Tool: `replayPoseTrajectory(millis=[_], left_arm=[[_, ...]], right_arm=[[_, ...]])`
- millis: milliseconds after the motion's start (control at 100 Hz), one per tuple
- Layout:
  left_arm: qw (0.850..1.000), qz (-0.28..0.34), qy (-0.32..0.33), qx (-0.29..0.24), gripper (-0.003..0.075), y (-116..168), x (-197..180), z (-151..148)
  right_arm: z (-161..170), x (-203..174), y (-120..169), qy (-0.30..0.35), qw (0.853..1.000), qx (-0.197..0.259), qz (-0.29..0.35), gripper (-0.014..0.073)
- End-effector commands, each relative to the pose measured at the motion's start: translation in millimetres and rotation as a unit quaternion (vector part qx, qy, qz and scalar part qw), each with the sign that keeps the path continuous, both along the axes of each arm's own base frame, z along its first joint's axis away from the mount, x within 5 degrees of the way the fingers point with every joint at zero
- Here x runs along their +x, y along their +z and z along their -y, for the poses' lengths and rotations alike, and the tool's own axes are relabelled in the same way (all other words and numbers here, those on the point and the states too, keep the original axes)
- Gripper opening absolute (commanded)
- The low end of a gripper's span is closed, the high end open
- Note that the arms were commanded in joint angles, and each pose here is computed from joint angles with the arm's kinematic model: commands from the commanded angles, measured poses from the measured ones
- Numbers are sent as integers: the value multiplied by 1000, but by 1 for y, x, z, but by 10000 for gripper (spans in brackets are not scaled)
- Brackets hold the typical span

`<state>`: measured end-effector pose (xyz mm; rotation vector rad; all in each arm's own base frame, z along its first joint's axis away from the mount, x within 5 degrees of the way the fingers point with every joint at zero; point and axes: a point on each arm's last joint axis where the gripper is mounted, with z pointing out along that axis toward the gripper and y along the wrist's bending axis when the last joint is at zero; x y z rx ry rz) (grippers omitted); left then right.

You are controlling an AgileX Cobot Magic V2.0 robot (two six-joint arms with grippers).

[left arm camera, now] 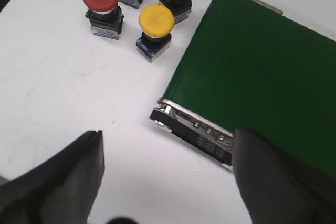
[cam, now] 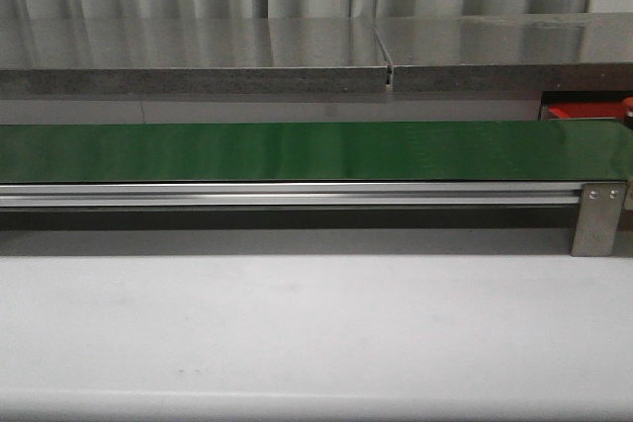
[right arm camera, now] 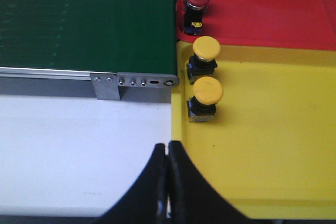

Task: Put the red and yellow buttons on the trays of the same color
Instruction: 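Move the left gripper over the pile of buttons beside the belt, then grasp a yellow button with the left gripper and lift it over the belt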

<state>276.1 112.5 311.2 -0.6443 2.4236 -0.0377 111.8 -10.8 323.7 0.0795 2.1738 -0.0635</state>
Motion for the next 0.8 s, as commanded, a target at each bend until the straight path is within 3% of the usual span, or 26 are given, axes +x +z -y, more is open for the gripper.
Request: replayPoseTrajectory(millis=[0,510,790], left_arm=[[999,31,10,-4,513,17,14,-8],[992,-90,-6,-90,514,-20,109,-45],[988,-113,-1,-102,514,-45,136,-58]], right_arm=[[1,2,14,0,999,-12,43,-117],[1,2,14,0,999,-12,43,-117],[1,2,14,0,999,-12,43,-117]])
